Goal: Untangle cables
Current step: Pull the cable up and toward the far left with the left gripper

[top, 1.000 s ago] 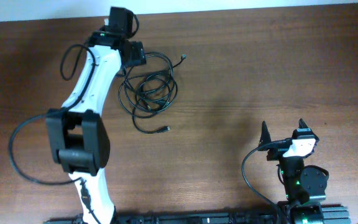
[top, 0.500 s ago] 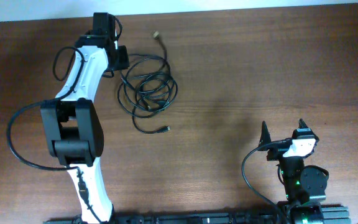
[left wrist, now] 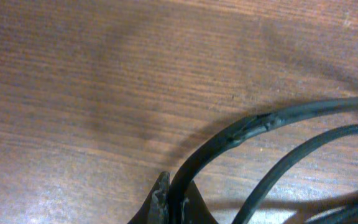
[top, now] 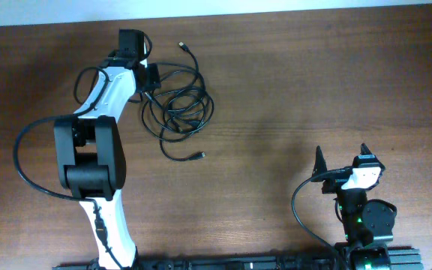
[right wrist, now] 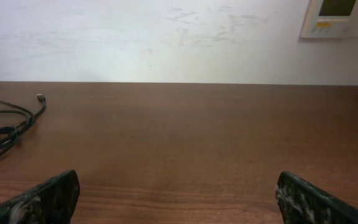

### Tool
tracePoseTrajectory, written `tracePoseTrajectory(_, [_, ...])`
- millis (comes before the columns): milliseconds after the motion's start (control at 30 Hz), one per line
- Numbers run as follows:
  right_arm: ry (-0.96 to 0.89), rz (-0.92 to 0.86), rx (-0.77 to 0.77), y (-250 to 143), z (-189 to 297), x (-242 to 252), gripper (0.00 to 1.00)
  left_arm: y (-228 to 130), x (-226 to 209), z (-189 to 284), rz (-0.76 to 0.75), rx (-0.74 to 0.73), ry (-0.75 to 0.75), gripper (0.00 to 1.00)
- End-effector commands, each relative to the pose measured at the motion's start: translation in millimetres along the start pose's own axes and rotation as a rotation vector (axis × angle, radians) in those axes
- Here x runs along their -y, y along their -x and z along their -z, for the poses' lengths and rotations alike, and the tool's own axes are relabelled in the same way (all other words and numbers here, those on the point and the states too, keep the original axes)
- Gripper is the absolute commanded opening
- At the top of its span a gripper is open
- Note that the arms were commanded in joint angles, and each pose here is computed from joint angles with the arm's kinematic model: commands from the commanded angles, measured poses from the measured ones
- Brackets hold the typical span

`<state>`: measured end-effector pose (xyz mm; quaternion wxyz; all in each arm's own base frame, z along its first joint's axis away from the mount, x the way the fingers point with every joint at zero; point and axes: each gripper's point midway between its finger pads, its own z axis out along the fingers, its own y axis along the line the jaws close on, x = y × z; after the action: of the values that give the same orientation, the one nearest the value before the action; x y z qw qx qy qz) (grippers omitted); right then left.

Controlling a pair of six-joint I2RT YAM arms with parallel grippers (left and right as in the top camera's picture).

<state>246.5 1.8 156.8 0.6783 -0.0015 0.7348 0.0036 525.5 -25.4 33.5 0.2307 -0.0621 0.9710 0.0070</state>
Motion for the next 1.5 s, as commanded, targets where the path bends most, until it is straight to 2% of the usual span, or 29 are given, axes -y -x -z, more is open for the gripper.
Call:
tracePoseTrajectory(0, [0.000, 0.000, -0.006, -3.0, -0.1, -0.5, 0.98, 50.8, 11.2, 78.7, 0.012, 0.153, -0.078, 0.00])
tracePoseTrajectory(67, [0.000, 0.000, -0.006, -3.0, -0.1, -0.5, 0.98, 78.0, 36.3, 163.0, -0.004, 0.298, -0.258, 0.00])
tracePoseTrajectory(167, [0.000, 0.000, -0.006, -3.0, -0.1, -0.5, 0.98, 96.8, 59.7, 263.8, -0.018, 0.477, -0.457, 0.00])
tracePoseTrajectory(233, [0.000, 0.000, -0.006, -3.0, -0.1, -0.5, 0.98, 102.6, 62.3, 340.2, 0.065, 0.602, -0.564, 0.00])
tracePoseTrajectory(333, [0.000, 0.000, -0.006, -3.0, -0.1, -0.5, 0.98, 97.3, 70.8, 406.0, 0.123, 0.675, -0.719, 0.00])
tracePoseTrajectory(433, [0.000, 0.000, -0.006, -3.0, -0.1, -0.5, 0.98, 98.6, 86.5, 460.2, 0.064, 0.776, -0.889, 0.00])
tracePoseTrajectory(500, [0.000, 0.000, -0.006, -3.0, -0.1, -0.5, 0.98, 106.7, 99.3, 519.1, -0.054, 0.959, -1.046, 0.00])
tracePoseTrajectory(533, [0.000, 0.000, -0.006, -3.0, -0.1, -0.5, 0.99, 112.5, 98.0, 551.0, -0.051, 1.062, -1.114, 0.00])
tracePoseTrajectory(567, [0.000, 0.000, -0.006, -3.0, -0.1, -0.5, 0.98, 114.1, 94.6, 589.3, -0.098, 1.220, -1.162, 0.00])
tracePoseTrajectory(633, [0.000, 0.000, -0.006, -3.0, -0.1, -0.5, 0.98, 113.0, 86.1, 626.0, -0.134, 1.400, -1.175, 0.00])
tracePoseTrajectory(667, [0.000, 0.000, -0.006, -3.0, -0.1, -0.5, 0.98, 112.4, 84.5, 632.0, -0.140, 1.432, -1.175, 0.00])
tracePoseTrajectory(733, [0.000, 0.000, -0.006, -3.0, -0.1, -0.5, 0.98, 120.7, 85.0, 605.6, -0.117, 1.362, -1.099, 0.00])
tracePoseTrajectory(767, [0.000, 0.000, -0.006, -3.0, -0.1, -0.5, 0.98, 134.6, 75.5, 566.0, -0.050, 1.288, -0.941, 0.00])
tracePoseTrajectory(833, [0.000, 0.000, -0.006, -3.0, -0.1, -0.5, 0.99, 155.1, 23.8, 490.4, 0.091, 1.201, -0.474, 0.00])
tracePoseTrajectory(933, [0.000, 0.000, -0.006, -3.0, -0.1, -0.5, 0.98, 165.1, -53.0, 423.0, 0.206, 1.107, 0.014, 0.00])
tracePoseTrajectory(1033, [0.000, 0.000, -0.006, -3.0, -0.1, -0.5, 0.98, 177.1, -107.3, 355.0, 0.223, 0.991, 0.099, 0.00])
tracePoseTrajectory(1100, [0.000, 0.000, -0.006, -3.0, -0.1, -0.5, 0.98, 179.4, -122.8, 317.2, 0.209, 0.917, 0.030, 0.00])
tracePoseTrajectory(1167, [0.000, 0.000, -0.006, -3.0, -0.1, -0.5, 0.98, 165.2, -157.1, 264.8, 0.299, 0.783, 0.036, 0.00])
tracePoseTrajectory(1267, [0.000, 0.000, -0.006, -3.0, -0.1, -0.5, 0.98, 134.9, -193.3, 196.6, 0.356, 0.591, 0.093, 0.00])
tracePoseTrajectory(1400, [0.000, 0.000, -0.006, -3.0, -0.1, -0.5, 0.98, 104.9, -208.1, 138.7, 0.386, 0.428, 0.116, 0.00])
tracePoseTrajectory(1467, [0.000, 0.000, -0.006, -3.0, -0.1, -0.5, 0.99, 101.4, -207.8, 133.9, 0.387, 0.411, 0.117, 0.00])
